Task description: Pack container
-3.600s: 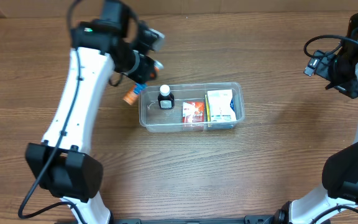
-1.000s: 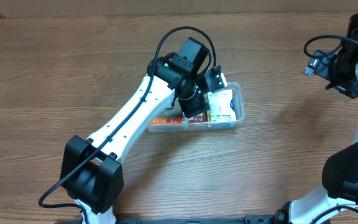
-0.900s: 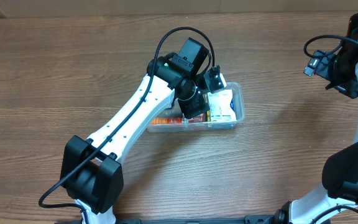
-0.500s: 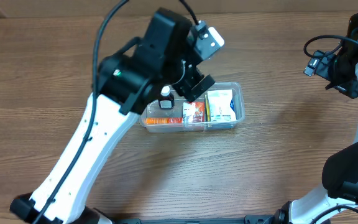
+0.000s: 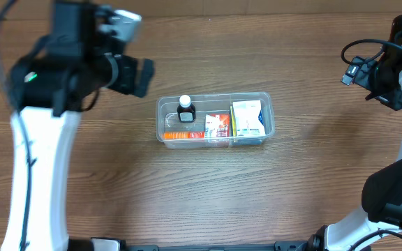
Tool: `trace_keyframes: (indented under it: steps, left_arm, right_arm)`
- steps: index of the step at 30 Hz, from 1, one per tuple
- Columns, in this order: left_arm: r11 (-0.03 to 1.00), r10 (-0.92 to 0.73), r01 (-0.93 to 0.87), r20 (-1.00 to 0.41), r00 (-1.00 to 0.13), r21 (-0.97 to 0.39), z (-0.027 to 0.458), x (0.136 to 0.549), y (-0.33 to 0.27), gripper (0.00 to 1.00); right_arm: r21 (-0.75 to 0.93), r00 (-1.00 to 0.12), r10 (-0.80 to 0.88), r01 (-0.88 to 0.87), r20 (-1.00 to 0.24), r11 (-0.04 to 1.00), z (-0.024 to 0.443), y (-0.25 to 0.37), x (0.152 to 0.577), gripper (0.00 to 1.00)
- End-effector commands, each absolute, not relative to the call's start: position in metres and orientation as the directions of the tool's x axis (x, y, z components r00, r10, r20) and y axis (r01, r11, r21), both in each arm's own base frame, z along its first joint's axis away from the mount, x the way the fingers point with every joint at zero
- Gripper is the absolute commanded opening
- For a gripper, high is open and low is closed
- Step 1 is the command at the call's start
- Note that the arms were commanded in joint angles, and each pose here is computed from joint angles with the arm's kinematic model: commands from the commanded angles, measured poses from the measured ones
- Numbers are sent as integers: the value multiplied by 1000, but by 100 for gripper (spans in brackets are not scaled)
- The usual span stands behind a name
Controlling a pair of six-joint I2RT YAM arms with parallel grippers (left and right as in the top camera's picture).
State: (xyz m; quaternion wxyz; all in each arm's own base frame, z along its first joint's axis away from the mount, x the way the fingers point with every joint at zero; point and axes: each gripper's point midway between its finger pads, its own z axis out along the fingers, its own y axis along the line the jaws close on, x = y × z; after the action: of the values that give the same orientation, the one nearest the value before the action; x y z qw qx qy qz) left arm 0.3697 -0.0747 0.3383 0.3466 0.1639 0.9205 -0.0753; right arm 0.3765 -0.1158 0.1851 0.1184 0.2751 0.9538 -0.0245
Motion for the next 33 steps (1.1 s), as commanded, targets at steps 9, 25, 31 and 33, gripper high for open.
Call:
trace_keyframes:
  steps: [9,25,31,33]
  left_arm:
    - [948,166,316,-908,-386,38,300,321,-46,100]
    - [959,84,280,-988,-127,46,165,265,-46,100]
    - [959,86,279,-993,-87,59,151,259,-46,100]
    - [959,91,278,-991,-93,62,149,258,-46,100]
  right_arm:
    - [29,-804,514,530,-298,847,205,-118,379,100]
    - [29,-804,514,530,-299,847,205,-118,379,100]
    - [29,-804,514,530,-299,847,205,-118,379,100]
    - [29,-804,514,530,-299,847,205,-118,379,100]
